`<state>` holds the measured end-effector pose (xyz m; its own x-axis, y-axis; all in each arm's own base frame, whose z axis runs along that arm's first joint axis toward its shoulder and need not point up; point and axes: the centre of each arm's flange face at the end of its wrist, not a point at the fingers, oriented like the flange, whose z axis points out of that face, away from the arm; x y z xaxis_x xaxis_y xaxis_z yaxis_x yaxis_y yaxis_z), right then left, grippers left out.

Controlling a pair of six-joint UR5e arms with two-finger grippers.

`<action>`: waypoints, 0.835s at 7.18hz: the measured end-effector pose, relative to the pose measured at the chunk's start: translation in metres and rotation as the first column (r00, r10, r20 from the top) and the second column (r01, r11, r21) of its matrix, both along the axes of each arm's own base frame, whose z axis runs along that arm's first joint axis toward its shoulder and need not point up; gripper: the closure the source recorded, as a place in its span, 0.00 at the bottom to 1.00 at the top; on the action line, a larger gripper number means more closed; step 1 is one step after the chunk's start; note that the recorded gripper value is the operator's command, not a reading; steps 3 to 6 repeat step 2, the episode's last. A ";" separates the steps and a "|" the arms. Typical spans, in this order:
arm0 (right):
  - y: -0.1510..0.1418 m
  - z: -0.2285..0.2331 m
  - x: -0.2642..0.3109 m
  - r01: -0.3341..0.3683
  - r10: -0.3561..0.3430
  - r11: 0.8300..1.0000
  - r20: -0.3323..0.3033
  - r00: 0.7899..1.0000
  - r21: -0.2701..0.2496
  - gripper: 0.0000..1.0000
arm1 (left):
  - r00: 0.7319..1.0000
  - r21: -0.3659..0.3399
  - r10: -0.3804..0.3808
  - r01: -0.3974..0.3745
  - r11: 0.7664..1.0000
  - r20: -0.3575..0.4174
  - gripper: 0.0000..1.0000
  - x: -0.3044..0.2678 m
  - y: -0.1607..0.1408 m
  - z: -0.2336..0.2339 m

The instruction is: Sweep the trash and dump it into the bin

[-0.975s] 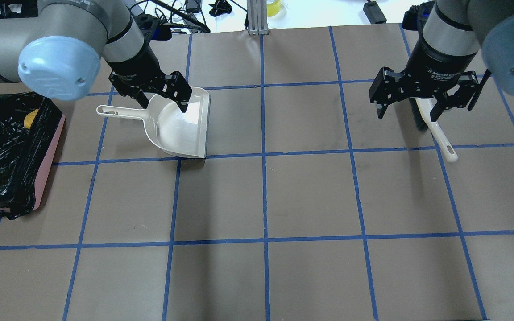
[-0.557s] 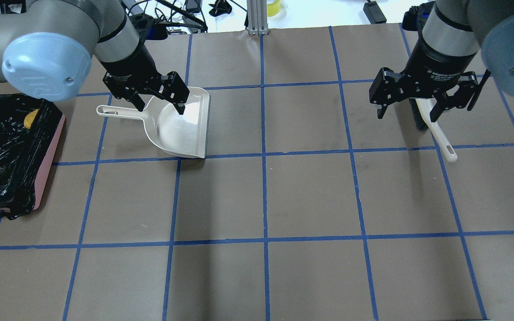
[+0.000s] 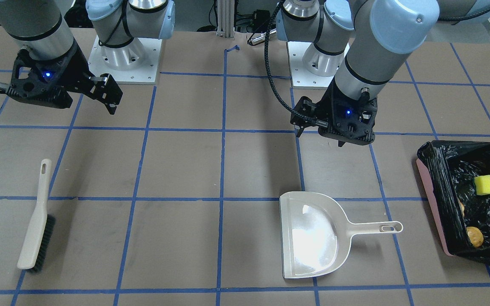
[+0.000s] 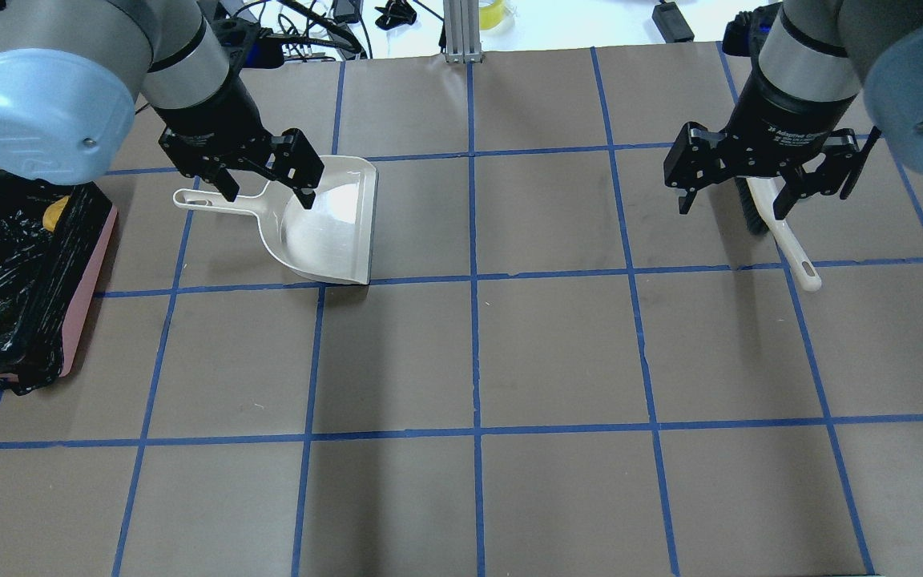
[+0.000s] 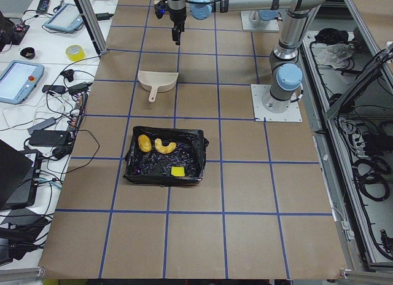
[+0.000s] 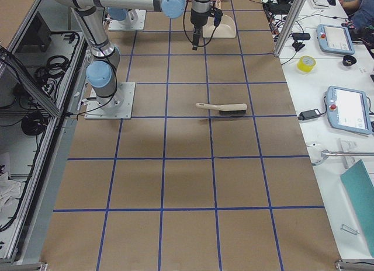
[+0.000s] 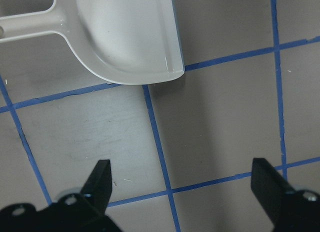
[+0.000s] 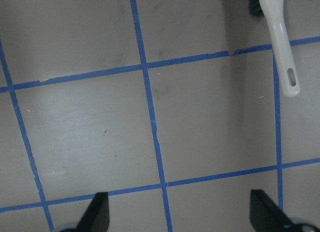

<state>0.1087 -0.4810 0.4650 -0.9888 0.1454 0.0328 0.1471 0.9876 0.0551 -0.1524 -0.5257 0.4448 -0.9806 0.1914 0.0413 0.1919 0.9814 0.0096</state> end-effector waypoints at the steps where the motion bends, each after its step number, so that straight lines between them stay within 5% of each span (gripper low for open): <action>1: 0.000 0.000 0.000 0.000 0.000 1.000 0.000 1.000 0.000 0.00 | 1.000 -0.004 0.000 0.000 1.000 0.013 0.00 0.001 0.002 0.003; 6: 0.000 0.000 0.000 0.000 0.000 1.000 0.000 1.000 0.000 0.00 | 1.000 -0.007 0.000 0.000 1.000 0.015 0.00 0.001 0.004 0.005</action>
